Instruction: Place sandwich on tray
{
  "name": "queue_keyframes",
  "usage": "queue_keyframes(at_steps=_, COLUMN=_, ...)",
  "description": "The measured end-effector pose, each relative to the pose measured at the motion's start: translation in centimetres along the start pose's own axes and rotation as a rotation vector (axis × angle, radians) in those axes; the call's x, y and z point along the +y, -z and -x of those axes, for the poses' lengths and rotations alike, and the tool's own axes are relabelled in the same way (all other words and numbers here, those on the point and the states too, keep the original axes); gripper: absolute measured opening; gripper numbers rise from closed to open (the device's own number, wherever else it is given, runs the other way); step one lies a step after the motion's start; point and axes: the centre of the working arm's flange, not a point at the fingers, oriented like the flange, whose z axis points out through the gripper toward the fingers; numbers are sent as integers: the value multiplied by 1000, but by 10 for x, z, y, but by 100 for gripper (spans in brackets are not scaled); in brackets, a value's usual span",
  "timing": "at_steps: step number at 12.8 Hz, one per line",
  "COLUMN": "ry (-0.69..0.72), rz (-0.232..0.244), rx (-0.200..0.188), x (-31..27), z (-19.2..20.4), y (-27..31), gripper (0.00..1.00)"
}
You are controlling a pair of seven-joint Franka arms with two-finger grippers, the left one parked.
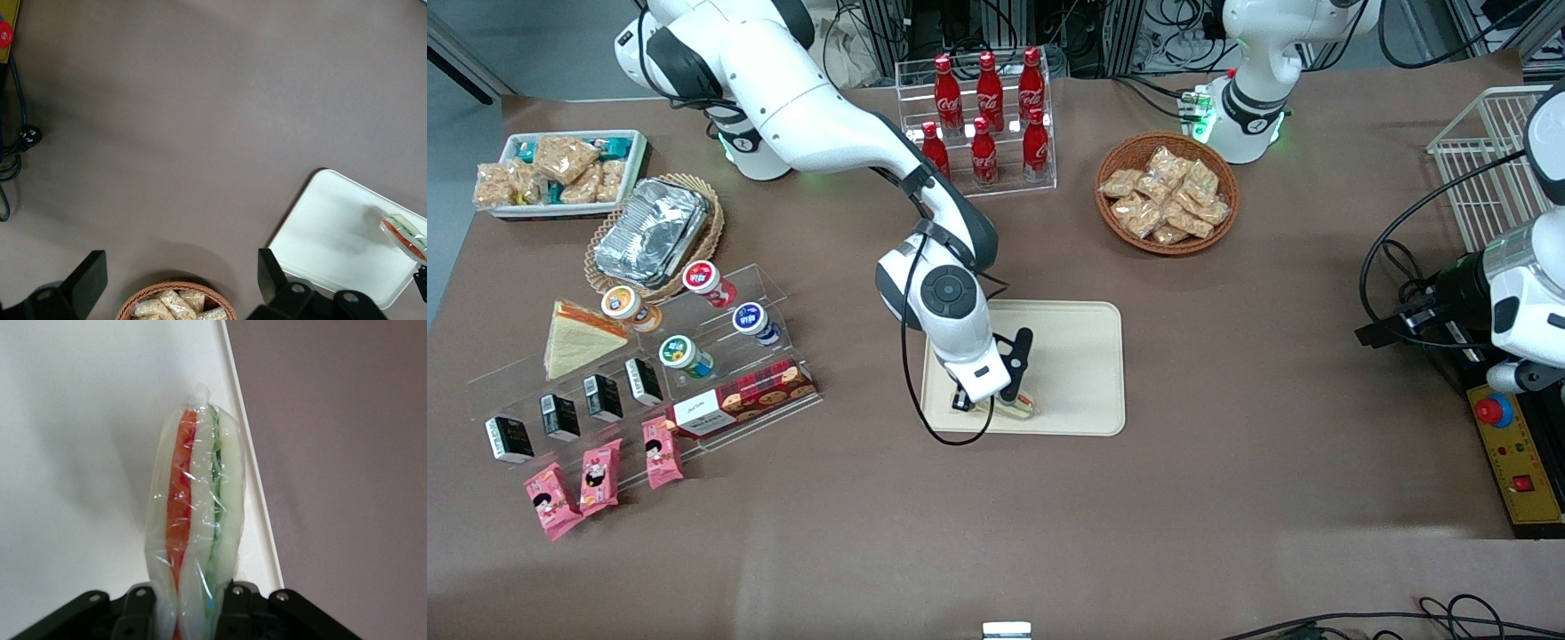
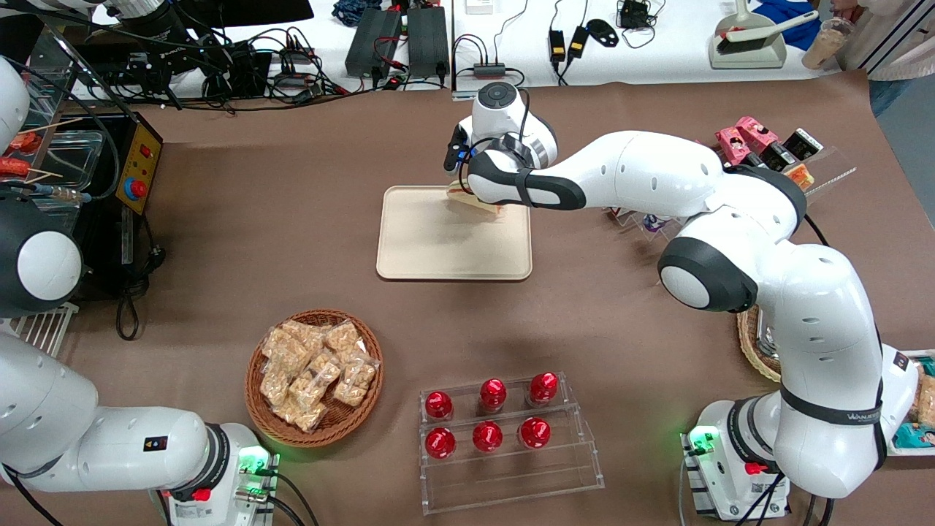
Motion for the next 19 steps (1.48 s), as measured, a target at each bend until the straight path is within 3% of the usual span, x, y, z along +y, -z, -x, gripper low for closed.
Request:
queue_keyframes(at_steps=3, ry=0, rz=3, rx=4, x=0, z=-1, y=-3, gripper=30)
queue_keyframes(at_steps=7, ry=5, rz=13, rx=20, x=-2, z=-4, y=-3, gripper=68)
queue_keyframes(at_steps=9, ry=6, rz=16, rx=26, x=-3, z=-6, y=-2, gripper=73)
queue_keyframes(at_steps=12, ry=-10, rz=31, rx=51, x=1, z=-11, y=12, gripper=99)
queue_keyframes(at_steps=15, ry=-69, rz=36, rx=67, x=6, z=-15, y=66, gripper=100)
queue_keyframes(at_steps=19, ry=-219, rz=0, rx=5, x=16, z=13, y=170, gripper=100)
